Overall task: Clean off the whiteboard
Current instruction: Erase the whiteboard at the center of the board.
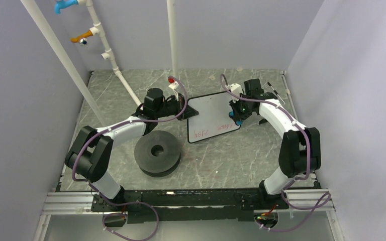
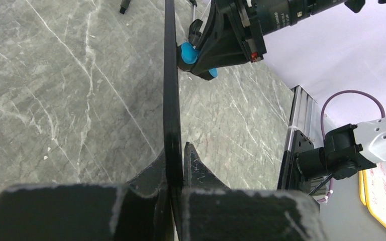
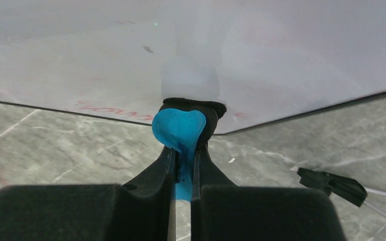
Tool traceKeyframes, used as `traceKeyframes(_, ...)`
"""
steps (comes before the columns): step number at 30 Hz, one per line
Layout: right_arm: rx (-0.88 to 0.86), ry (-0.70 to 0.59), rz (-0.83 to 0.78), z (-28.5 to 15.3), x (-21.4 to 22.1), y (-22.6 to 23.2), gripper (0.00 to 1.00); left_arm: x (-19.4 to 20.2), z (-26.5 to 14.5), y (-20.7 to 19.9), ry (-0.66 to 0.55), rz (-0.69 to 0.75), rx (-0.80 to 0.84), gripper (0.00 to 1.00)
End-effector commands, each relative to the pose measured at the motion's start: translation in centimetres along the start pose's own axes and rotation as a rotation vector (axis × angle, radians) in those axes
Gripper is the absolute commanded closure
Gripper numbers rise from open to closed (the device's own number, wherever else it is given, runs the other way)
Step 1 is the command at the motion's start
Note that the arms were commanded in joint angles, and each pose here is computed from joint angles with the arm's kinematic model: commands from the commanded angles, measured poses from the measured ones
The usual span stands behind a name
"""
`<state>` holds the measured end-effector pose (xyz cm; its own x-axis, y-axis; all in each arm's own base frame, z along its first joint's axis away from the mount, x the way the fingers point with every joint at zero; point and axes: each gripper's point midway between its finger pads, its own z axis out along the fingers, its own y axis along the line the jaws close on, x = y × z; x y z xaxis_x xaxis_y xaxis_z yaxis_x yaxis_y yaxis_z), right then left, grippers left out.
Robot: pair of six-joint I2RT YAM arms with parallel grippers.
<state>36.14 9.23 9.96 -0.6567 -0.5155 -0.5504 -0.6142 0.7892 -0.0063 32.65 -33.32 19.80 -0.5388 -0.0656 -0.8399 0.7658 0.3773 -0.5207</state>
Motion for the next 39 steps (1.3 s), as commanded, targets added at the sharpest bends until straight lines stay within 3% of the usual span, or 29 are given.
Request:
traceKeyframes(1,-0.025,-0.172,-0.060,-1.6,-4.8,1.4,1.00,-2.6,-0.1,-6.4,-0.021,0.111,0.247,1.00)
traceKeyframes(6,0.191,-0.166,0.069,-2.4,-4.9,-5.2,1.00,-2.8,-0.3,-6.6,-0.025,0.117,0.247,1.00)
traceKeyframes(9,0.222,-0.139,0.089,-2.3,-4.1,-6.5,1.00,-2.7,-0.3,-6.6,-0.025,0.116,0.247,1.00)
traceKeyframes(13,0.158,-0.122,0.076,-1.6,-3.3,-5.3,1.00,-2.7,-0.3,-6.6,-0.025,0.115,0.249,1.00)
traceKeyframes(20,-0.088,-0.094,-0.050,-0.3,-2.6,2.3,1.00,-2.8,-0.2,-6.6,-0.026,0.115,0.250,1.00)
traceKeyframes(30,0.138,-0.056,-0.042,-1.4,-1.7,-4.5,1.00,-2.8,-0.5,-6.7,-0.024,0.121,0.248,1.00)
traceKeyframes(39,-0.055,0.016,-0.092,0.4,2.3,0.3,1.00,-2.9,-0.5,-6.9,-0.026,0.126,0.257,1.00)
